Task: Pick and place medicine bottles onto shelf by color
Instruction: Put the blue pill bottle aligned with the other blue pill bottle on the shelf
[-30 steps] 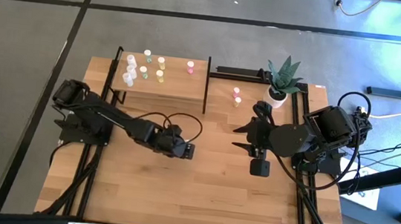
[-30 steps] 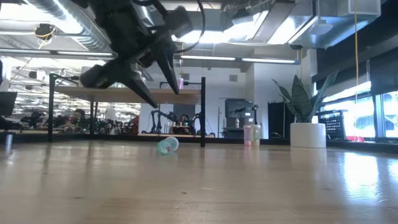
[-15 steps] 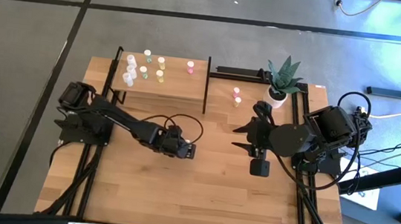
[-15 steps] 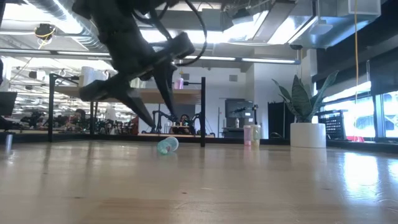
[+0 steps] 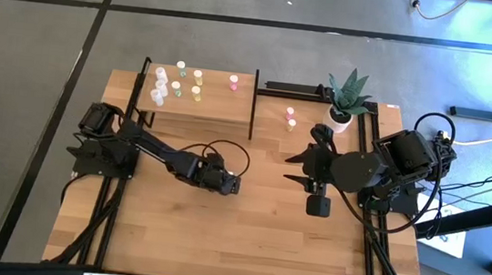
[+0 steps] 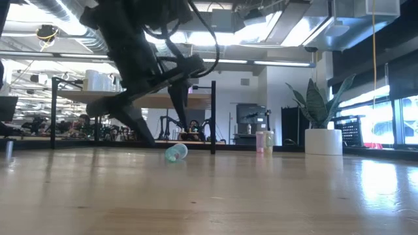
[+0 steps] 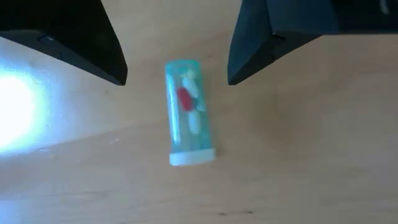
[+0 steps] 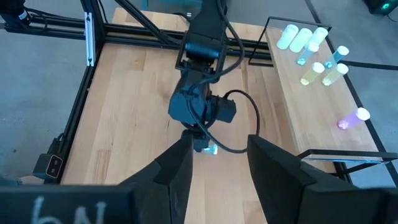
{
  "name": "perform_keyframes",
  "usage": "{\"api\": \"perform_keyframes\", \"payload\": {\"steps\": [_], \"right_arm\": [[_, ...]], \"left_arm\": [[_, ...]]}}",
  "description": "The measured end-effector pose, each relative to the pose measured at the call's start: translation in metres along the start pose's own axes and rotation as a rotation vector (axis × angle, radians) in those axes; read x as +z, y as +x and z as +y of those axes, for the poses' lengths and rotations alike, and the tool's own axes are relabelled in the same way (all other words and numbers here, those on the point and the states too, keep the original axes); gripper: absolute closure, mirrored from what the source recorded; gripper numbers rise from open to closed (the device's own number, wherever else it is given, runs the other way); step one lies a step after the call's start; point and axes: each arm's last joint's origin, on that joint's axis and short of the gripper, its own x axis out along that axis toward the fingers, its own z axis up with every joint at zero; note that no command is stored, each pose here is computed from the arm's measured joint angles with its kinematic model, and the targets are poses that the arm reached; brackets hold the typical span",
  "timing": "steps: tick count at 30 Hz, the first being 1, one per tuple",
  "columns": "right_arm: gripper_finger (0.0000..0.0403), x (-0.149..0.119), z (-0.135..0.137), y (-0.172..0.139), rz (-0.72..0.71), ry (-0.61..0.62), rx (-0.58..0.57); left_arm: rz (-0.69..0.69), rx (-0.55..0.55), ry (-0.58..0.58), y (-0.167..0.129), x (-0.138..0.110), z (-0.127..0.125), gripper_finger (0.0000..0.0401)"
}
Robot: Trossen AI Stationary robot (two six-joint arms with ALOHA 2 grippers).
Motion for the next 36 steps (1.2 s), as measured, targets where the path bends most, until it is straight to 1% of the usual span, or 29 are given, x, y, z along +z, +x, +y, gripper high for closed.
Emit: {"api": "perform_keyframes", "payload": {"steps": [4,7,10,15,24,36], "right_arm": [[0.0249,0.000,0.000,0.000,-0.004,0.002,0.001],[0.0249,0.001,0.000,0.000,-0.010,0.005,0.002],[0.0249,0.001,0.000,0.000,-0.011,0.005,0.002],[0.0249,0.002,0.000,0.000,-0.016,0.007,0.003],[0.0249,0.002,0.000,0.000,-0.016,0.007,0.003],[0.0249,0.002,0.000,0.000,-0.016,0.008,0.003]], "left_arm": [[-0.011,0.007,0.018,0.012,-0.001,0.001,0.0118],[-0.016,-0.004,0.011,0.018,-0.001,-0.001,0.0117],[-0.029,-0.004,0.028,0.023,0.001,-0.001,0.0116],[-0.052,0.003,0.048,0.024,0.005,0.000,0.0116],[-0.061,0.018,0.030,0.026,0.012,0.000,0.0122],[-0.059,0.050,0.039,0.026,0.013,0.004,0.0125]]}}
